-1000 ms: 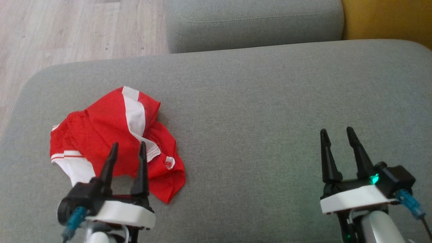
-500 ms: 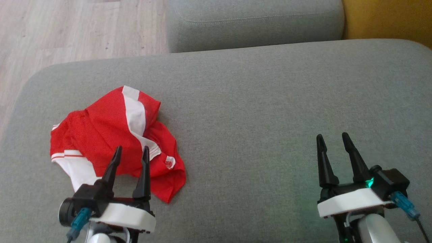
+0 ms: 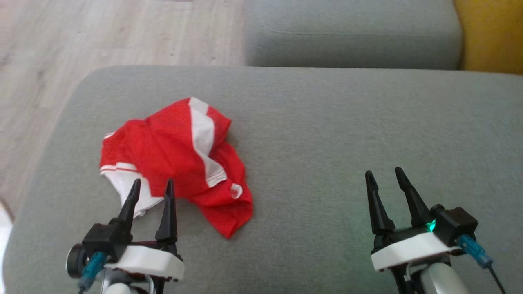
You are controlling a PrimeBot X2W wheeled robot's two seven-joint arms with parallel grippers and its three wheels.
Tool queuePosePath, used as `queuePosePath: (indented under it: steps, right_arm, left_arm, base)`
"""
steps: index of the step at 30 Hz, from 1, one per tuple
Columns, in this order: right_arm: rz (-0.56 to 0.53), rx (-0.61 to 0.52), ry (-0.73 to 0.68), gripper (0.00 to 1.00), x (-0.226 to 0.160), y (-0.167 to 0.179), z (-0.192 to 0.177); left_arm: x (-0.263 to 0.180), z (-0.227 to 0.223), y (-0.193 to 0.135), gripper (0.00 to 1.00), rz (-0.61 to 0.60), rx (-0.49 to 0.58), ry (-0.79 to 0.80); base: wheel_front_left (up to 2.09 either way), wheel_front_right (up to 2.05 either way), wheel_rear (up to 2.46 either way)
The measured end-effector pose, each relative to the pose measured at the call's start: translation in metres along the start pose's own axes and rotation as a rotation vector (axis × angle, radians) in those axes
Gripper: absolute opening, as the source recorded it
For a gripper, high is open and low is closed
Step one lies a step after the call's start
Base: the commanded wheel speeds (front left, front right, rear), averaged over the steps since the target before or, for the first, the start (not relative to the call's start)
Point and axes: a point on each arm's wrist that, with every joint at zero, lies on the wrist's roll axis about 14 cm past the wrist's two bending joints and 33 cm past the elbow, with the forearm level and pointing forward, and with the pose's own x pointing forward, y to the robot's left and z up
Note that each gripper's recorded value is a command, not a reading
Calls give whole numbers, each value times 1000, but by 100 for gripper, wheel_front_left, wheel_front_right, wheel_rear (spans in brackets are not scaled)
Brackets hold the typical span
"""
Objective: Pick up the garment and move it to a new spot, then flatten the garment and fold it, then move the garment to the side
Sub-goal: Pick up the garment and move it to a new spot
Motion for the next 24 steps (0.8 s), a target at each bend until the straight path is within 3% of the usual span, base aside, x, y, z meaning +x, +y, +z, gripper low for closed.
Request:
queuePosePath:
  steps: [11, 24]
  right_arm:
    - [187, 40, 55, 100, 16, 61, -17]
    - [285, 42, 81, 100, 22, 92, -24]
  left_arm:
    - [-38, 6, 58, 100, 192, 32, -14]
    - [-59, 14, 86, 100, 283, 37, -35]
  base:
    - [0, 0, 0]
    - [0, 0, 0]
